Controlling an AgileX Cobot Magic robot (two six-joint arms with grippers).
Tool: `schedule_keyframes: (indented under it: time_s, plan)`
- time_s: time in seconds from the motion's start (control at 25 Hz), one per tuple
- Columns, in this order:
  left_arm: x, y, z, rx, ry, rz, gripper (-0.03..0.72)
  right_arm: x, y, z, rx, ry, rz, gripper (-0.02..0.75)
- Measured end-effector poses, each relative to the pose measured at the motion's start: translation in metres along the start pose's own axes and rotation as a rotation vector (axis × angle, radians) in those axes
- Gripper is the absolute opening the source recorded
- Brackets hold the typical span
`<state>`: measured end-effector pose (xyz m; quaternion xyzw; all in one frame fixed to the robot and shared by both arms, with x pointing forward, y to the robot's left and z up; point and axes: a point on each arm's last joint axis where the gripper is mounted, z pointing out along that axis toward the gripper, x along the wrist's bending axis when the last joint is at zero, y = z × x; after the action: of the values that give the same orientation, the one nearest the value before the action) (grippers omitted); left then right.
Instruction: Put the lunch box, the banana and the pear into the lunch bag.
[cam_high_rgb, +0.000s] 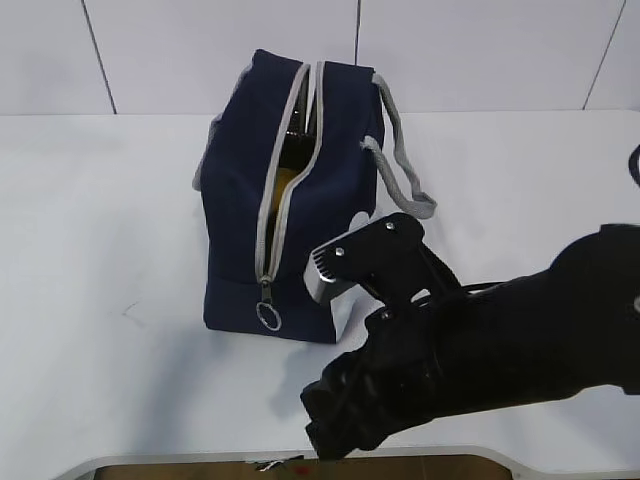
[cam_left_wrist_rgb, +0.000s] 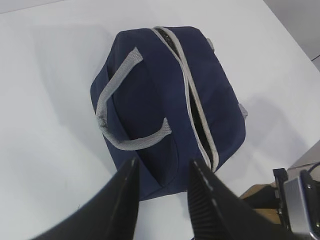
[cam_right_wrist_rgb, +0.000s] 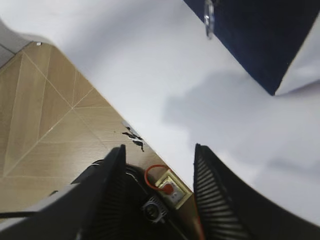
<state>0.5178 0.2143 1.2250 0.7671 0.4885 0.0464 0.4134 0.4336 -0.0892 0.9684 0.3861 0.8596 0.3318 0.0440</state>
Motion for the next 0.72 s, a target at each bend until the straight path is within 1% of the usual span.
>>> schedule_keyframes:
  time_s: [0.2,0.4,0.48,0.6,0.72]
  plan:
    - [0.0,0.0,0.0,0.0,0.0,-0.002,0.253,-0.003,0.003,0.004,-0.034,-0.027,0.087,0.372]
    - [0.0,0.0,0.0,0.0,0.0,-0.015,0.253,-0.007,0.012,0.003,-0.117,-0.064,0.106,0.371]
    - [0.0,0.0,0.0,0.0,0.0,-0.021,0.253,-0.007,0.013,0.003,-0.127,-0.07,0.098,0.371]
    - [0.0,0.0,0.0,0.0,0.0,-0.025,0.253,-0.007,0.012,0.003,-0.117,-0.067,0.049,0.371]
    - [0.0,0.0,0.0,0.0,0.0,-0.028,0.253,-0.002,0.009,0.003,-0.045,-0.029,-0.029,0.371]
